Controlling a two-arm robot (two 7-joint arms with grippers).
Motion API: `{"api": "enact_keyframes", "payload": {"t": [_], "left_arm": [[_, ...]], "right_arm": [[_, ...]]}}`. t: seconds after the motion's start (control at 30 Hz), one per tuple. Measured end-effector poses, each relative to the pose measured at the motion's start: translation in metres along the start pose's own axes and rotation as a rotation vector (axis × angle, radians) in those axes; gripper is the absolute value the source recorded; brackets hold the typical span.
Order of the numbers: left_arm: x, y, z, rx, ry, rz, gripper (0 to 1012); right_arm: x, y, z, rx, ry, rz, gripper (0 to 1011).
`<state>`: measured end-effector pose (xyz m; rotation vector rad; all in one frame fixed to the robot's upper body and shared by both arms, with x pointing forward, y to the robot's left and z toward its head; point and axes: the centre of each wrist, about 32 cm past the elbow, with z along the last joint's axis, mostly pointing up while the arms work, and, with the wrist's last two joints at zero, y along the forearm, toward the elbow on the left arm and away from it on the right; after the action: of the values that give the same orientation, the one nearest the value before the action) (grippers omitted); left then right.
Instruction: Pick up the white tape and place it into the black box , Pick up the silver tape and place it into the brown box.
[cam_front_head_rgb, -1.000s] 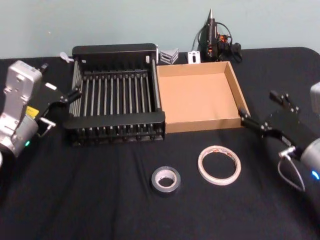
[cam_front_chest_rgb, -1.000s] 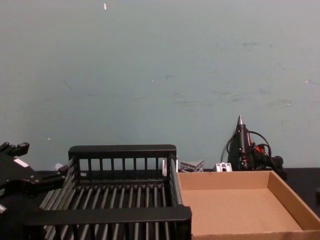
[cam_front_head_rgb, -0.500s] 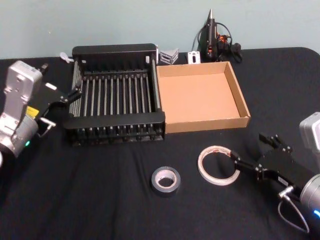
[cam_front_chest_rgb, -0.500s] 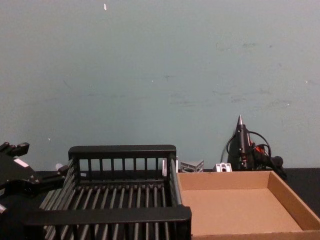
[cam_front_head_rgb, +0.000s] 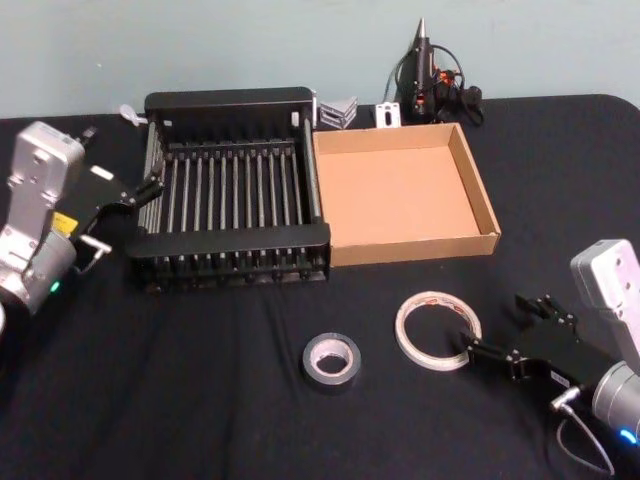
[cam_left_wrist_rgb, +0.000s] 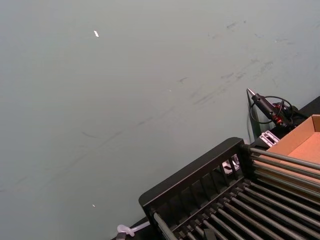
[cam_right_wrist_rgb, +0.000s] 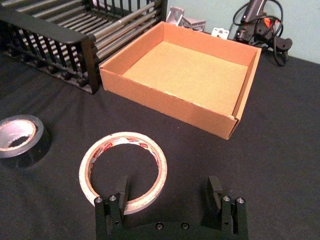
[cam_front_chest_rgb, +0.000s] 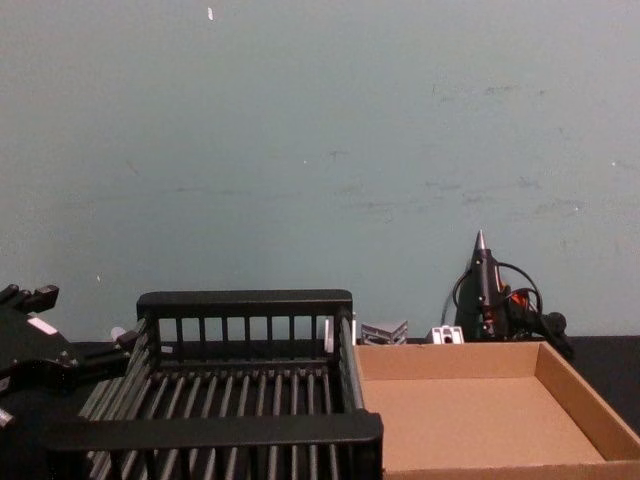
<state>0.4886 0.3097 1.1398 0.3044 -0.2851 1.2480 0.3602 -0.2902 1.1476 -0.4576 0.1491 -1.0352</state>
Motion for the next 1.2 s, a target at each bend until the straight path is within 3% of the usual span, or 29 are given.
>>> {"api": "enact_keyframes", "payload": {"t": [0.37,0.87,1.2], "left_arm": [[0.0000,0.000,0.000,0.000,0.000,0.000,1001],[0.0000,0.000,0.000,0.000,0.000,0.000,1001],[0.0000,0.000,0.000,0.000,0.000,0.000,1001]], "right_arm": [[0.0051,0.009,-0.001,-0.019,0.003,0.020,1002],[0.0110,0.026,0.001,0.021,0.000,0.024,1002],[0.0130,0.033,-0.002,0.015,-0.014,0.058,1002]]}}
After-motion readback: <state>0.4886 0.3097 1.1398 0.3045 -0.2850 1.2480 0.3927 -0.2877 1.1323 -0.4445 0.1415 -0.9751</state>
